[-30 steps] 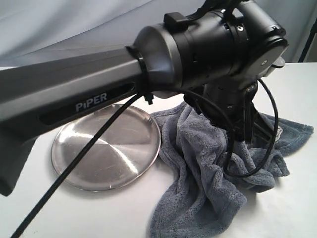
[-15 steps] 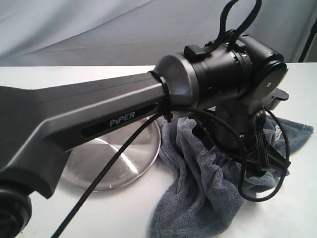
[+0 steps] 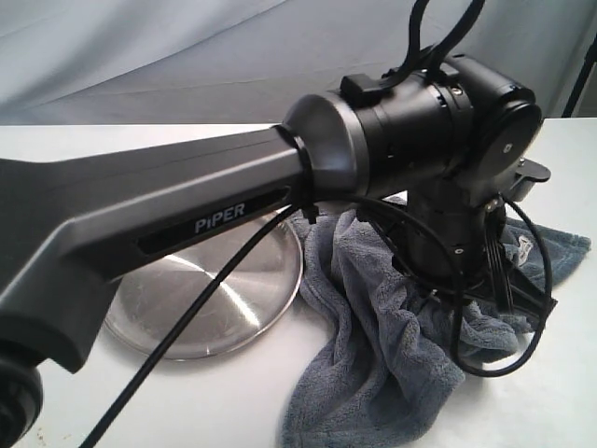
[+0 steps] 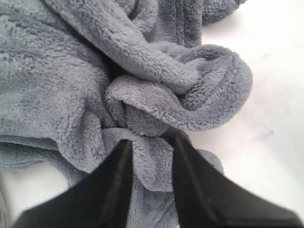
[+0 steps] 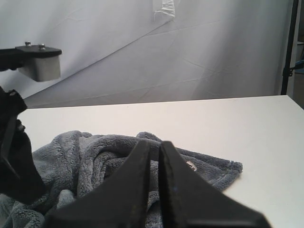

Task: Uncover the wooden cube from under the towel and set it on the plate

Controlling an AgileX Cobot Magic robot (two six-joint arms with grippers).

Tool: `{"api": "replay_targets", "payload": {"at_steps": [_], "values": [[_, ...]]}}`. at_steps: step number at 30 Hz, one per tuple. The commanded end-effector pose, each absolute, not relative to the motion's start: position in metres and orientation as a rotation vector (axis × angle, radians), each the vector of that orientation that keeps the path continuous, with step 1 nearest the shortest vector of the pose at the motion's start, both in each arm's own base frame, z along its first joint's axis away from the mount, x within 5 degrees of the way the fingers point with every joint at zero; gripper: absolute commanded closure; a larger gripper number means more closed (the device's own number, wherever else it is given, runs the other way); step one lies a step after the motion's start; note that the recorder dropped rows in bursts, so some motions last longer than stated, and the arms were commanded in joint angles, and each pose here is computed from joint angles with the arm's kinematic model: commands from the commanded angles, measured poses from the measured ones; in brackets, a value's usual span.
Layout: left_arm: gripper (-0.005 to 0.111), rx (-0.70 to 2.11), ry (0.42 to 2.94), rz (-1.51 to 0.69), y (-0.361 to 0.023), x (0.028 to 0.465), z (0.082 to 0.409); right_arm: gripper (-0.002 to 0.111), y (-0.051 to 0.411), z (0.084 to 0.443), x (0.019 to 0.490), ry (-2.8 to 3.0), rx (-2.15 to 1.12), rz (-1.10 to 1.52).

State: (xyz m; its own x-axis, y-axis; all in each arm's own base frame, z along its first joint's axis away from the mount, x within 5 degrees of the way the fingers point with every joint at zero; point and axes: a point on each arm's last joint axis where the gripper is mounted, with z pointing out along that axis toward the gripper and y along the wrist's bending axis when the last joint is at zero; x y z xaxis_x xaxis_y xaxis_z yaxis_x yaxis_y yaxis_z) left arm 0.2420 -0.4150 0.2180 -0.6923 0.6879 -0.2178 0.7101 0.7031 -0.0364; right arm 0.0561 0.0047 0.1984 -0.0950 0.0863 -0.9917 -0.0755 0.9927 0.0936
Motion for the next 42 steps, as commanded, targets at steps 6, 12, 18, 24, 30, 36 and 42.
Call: {"api": "replay_targets", "payload": {"at_steps": [6,12,18,24,30,36,42], "values": [[0.106,1.047,2.578,-0.209,-0.396,0.240,0.286,0.101,0.004,0.198,0.056,1.647,0.018,0.137],[0.107,1.104,2.748,0.018,-0.366,0.225,0.231,0.101,0.004,0.198,0.056,1.647,0.018,0.137],[0.098,1.040,2.747,0.183,-0.358,0.230,0.214,0.101,0.004,0.198,0.056,1.647,0.018,0.137],[0.065,1.060,2.773,0.231,-0.361,0.232,0.194,0.101,0.004,0.198,0.056,1.647,0.018,0.137],[0.045,1.061,2.877,0.226,-0.367,0.229,0.163,0.101,0.004,0.198,0.056,1.647,0.018,0.137],[0.045,1.082,2.917,0.290,-0.368,0.229,0.136,0.101,0.004,0.198,0.056,1.647,0.018,0.137],[0.045,1.100,2.942,0.338,-0.369,0.230,0.116,0.101,0.004,0.198,0.056,1.647,0.018,0.137]]}}
